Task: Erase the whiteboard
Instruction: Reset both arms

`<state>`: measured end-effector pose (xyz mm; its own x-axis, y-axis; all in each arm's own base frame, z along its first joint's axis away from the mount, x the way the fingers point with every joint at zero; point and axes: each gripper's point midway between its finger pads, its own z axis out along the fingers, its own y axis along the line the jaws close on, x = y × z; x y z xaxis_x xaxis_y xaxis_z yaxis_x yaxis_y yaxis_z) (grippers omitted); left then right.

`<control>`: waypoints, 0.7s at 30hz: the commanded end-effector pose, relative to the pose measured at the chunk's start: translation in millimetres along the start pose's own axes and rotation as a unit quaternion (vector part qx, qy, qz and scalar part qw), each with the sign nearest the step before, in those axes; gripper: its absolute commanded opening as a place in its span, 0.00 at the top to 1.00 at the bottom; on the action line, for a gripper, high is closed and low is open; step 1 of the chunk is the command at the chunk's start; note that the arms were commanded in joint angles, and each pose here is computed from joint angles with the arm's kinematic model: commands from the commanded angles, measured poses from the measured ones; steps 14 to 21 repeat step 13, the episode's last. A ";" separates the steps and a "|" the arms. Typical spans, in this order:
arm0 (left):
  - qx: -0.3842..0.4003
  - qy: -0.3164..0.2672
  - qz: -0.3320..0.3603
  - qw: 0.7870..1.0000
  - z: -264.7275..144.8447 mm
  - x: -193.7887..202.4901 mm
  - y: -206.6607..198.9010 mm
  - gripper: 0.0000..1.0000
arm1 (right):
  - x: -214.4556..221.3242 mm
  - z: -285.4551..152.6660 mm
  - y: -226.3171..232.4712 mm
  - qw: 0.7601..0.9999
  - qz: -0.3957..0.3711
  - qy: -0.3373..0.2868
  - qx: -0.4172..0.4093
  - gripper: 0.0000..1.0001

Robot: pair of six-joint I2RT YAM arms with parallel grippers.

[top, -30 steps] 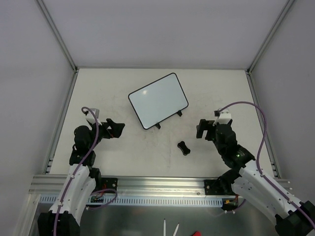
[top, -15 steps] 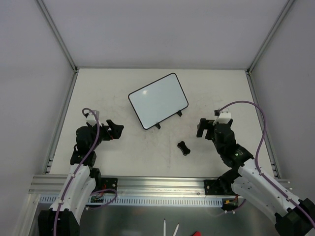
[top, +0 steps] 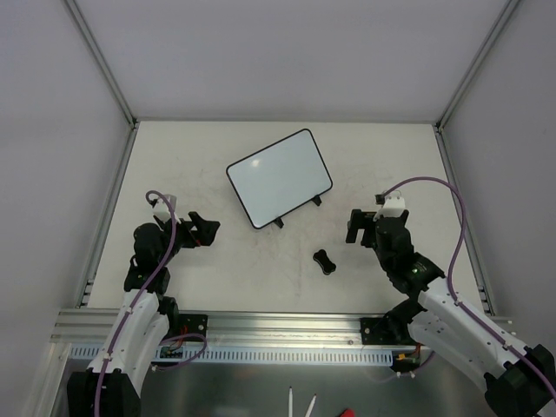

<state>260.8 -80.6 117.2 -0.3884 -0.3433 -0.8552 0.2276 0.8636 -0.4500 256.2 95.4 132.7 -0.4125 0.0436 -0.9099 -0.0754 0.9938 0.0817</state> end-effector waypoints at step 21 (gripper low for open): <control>0.021 -0.020 0.015 0.999 0.4 -12.9 -8.5 0.01 | -18.7 -2.9 7.5 0.999 0.020 -0.033 -0.019 0.01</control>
